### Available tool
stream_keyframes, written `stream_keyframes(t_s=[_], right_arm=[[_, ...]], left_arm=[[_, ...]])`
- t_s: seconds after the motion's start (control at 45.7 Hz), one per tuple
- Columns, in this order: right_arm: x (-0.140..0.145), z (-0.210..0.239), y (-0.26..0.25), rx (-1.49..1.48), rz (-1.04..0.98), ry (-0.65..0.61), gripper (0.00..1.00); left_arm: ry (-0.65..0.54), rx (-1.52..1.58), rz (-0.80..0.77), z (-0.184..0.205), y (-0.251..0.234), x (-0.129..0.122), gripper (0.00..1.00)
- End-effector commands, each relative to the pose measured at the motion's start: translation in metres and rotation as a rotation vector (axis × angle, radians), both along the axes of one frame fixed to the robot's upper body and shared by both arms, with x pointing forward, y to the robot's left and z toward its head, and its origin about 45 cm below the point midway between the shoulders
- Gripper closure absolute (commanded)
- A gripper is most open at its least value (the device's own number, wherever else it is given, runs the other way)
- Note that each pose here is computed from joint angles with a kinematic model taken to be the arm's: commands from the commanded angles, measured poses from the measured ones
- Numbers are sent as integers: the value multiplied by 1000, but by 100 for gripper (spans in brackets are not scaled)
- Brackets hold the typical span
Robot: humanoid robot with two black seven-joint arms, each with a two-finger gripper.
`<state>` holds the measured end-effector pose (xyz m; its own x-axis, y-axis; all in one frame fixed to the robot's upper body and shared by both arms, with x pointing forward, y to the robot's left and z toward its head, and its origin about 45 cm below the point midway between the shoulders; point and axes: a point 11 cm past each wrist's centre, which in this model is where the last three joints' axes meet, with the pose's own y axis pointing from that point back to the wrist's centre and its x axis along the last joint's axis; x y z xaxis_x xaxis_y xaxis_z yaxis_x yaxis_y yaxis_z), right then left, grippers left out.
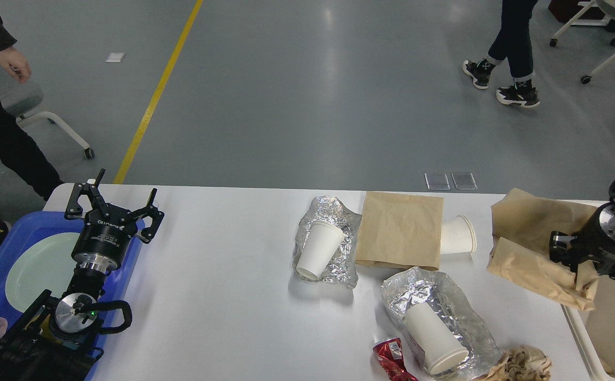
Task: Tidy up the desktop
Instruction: 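Grasp the brown paper bag and lift it over the white bin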
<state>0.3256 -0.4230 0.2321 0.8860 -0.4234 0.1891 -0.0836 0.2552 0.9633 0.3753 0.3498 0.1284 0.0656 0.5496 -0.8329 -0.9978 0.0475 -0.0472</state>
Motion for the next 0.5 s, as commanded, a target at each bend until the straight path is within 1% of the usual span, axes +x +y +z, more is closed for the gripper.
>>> stream_keyframes(t_s=[0.0, 0.088, 0.306, 0.481], right_arm=[[5, 36, 18, 117, 15, -1, 100], [7, 57, 21, 165, -3, -12, 100], [-8, 113, 9, 88, -20, -14, 100], [-11, 111, -7, 77, -53, -39, 100]], left_arm=[[0, 0, 0, 0, 0, 0, 1], [0, 0, 0, 0, 0, 0, 1], [0, 0, 0, 0, 0, 0, 1], [0, 0, 0, 0, 0, 0, 1]])
